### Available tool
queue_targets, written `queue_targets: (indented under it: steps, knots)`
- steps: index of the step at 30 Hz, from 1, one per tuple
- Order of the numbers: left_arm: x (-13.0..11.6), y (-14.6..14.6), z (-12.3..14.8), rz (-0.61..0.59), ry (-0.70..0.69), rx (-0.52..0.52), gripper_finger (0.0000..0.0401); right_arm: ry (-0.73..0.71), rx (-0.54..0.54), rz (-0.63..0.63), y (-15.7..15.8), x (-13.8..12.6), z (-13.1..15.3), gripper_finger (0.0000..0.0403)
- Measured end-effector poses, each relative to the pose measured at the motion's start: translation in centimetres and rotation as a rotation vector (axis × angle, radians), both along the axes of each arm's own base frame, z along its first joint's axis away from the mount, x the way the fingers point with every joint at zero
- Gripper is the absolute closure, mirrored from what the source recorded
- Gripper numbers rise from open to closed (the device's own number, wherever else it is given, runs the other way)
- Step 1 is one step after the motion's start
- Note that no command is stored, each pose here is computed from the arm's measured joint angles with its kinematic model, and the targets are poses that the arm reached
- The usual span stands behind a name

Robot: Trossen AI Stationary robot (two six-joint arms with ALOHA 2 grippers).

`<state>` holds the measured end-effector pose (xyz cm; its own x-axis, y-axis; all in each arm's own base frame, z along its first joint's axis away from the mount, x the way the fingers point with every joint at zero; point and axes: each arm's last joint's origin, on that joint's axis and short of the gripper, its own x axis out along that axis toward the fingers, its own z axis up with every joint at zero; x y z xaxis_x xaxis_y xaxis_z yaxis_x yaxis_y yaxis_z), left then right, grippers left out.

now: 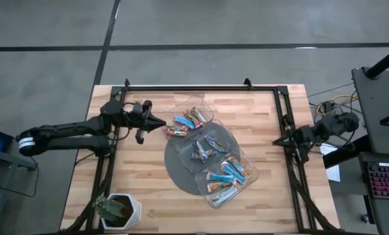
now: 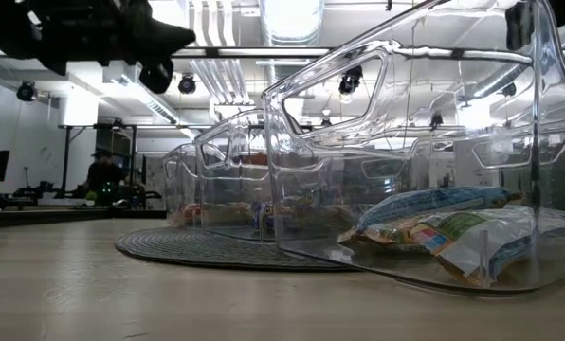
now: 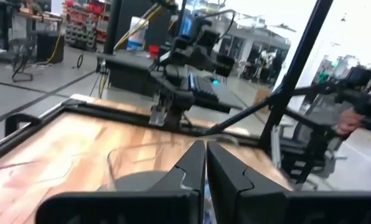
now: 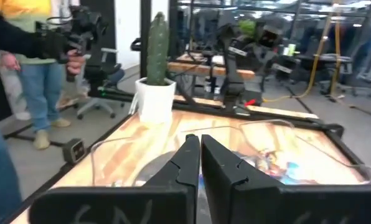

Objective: Pick and place Granola Bars by type
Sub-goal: Return to Home Position

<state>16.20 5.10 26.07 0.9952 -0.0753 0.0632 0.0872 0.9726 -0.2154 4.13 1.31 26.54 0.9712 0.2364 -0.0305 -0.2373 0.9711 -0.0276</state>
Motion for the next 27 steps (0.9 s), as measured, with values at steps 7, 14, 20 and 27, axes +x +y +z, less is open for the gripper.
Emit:
queue_targets:
  steps: [7, 14, 20, 27]
  knots:
    - [0.1, 0.1, -1.2, 0.005, 0.015, -0.003, 0.0401, -0.067, 0.041, 0.093, 1.3, 2.0, -2.4, 0.0394]
    - [0.0, 0.0, -1.8, -0.021, 0.030, 0.005, 0.0401, -0.144, 0.092, 0.141, 2.3, 3.8, -5.7, 0.0394]
    - [-0.2, -0.2, -3.6, -0.060, 0.075, 0.005, 0.0401, -0.213, 0.118, 0.203, 2.8, 4.5, -7.9, 0.0394]
    - [-1.2, -0.6, -6.5, -0.071, 0.043, 0.010, 0.0401, -0.148, 0.064, 0.183, 2.8, 4.6, -8.7, 0.0394]
